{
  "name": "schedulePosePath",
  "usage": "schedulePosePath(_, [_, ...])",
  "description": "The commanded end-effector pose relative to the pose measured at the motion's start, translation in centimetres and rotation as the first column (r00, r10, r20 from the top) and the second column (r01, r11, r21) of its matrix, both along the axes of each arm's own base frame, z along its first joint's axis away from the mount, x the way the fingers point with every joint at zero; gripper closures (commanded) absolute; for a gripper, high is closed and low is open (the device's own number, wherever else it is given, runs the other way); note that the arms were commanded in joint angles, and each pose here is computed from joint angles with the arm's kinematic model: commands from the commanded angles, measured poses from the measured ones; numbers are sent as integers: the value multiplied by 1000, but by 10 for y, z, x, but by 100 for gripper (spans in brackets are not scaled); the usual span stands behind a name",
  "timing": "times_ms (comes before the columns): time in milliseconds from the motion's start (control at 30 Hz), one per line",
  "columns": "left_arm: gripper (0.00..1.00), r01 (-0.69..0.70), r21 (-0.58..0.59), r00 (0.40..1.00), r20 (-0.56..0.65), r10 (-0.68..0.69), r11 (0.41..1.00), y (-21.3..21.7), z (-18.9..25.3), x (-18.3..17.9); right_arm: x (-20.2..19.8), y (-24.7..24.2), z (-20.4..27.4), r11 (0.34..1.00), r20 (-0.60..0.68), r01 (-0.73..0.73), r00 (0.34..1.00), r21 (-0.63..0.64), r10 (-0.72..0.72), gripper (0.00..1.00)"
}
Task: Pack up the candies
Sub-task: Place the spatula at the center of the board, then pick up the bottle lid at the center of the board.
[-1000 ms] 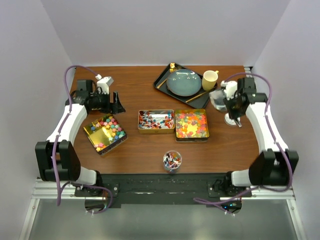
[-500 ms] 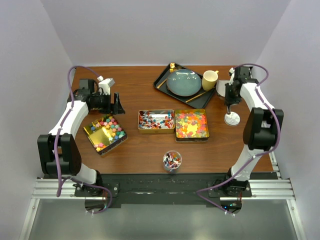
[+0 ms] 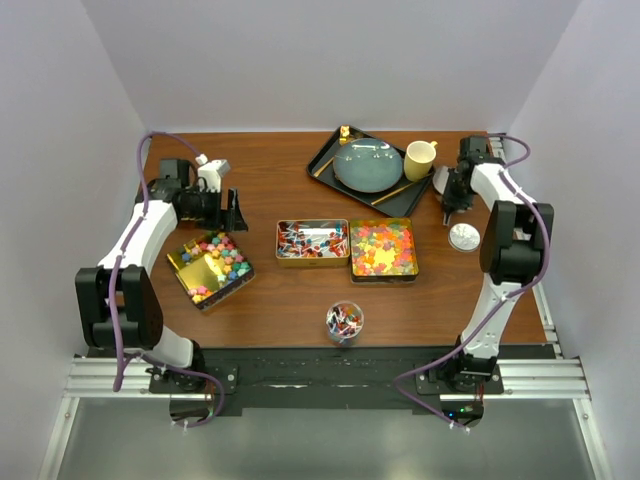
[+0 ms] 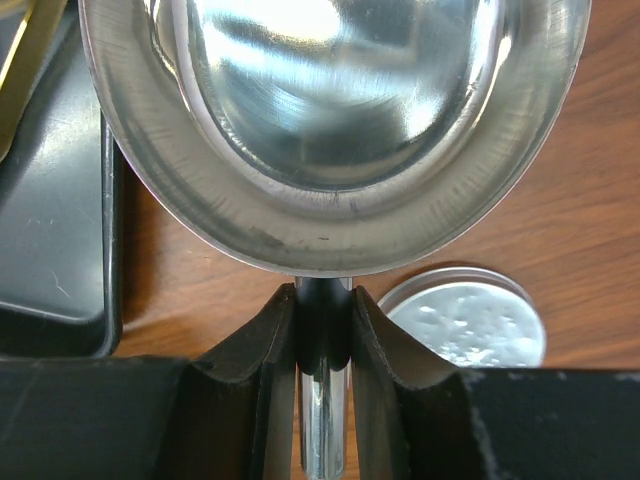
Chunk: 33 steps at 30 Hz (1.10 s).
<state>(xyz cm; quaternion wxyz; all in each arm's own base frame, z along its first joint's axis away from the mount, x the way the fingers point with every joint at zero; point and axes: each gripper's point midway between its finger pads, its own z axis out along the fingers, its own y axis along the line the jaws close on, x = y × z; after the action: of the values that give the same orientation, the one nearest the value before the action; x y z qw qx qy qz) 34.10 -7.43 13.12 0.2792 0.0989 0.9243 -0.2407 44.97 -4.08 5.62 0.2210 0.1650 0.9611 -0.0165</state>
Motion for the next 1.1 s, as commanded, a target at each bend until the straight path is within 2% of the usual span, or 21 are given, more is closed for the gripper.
schedulePosePath(0, [20, 6, 11, 998, 61, -7, 1000, 4, 13, 19, 14, 16, 0, 1000, 44, 9, 999, 15, -10, 79])
schedulePosePath(67, [19, 1, 9, 998, 61, -2, 1000, 4, 13, 21, 10, 17, 0, 1000, 32, 10, 999, 18, -10, 58])
schedulePosePath(200, [18, -6, 12, 998, 66, 5, 1000, 5, 15, 22, -2, 18, 21, 998, 20, -22, 1000, 64, 20, 44])
schedulePosePath(233, [18, -5, 11, 998, 61, 4, 1000, 5, 14, 21, -2, 10, 38, 998, 52, -35, 998, 49, 33, 41])
schedulePosePath(300, [17, -4, 7, 998, 66, 3, 1000, 4, 14, 20, -7, 13, 52, 990, 68, -109, 992, 91, 103, 33])
schedulePosePath(367, [16, 3, -5, 998, 67, -3, 1000, 1, 13, 18, -8, 1, 66, 979, 83, -194, 979, 62, 189, 29])
schedulePosePath(400, [15, 2, -8, 998, 61, -1, 1000, 1, 12, 16, -17, 0, 63, 971, 41, -227, 974, 80, 224, 27])
schedulePosePath(433, [0, 2, -12, 998, 60, -2, 1000, 0, 12, 15, -18, -12, 67, 957, 29, -288, 957, 44, 287, 25])
schedulePosePath(533, [0, 20, -41, 998, 60, -17, 999, -5, 15, 10, -36, -37, 53, 944, -62, -327, 942, 37, 329, 23])
schedulePosePath(667, [0, 0, -117, 995, 102, 12, 993, -15, 23, 8, -48, -62, 47, 944, -58, -329, 942, 19, 330, 21])
schedulePosePath(733, [0, 19, -154, 997, 74, -7, 988, -25, 15, 0, -55, -60, 37, 906, -74, -422, 903, 38, 424, 20])
schedulePosePath(767, [0, 21, -163, 997, 76, -9, 986, -26, 15, -1, -57, -57, 34, 889, -74, -456, 886, 48, 458, 3])
schedulePosePath(800, [0, 22, -171, 998, 60, -12, 985, -28, 10, -5, -60, -55, 29, 875, -79, -480, 872, 61, 484, 1])
schedulePosePath(867, [0, 35, -186, 998, 55, -25, 982, -31, 11, -8, -63, -51, 22, 842, -81, -534, 838, 77, 539, 1])
schedulePosePath(1067, [0, 43, -203, 998, 47, -34, 978, -34, 9, -11, -58, -47, 7, 801, -75, -596, 798, 52, 598, 1])
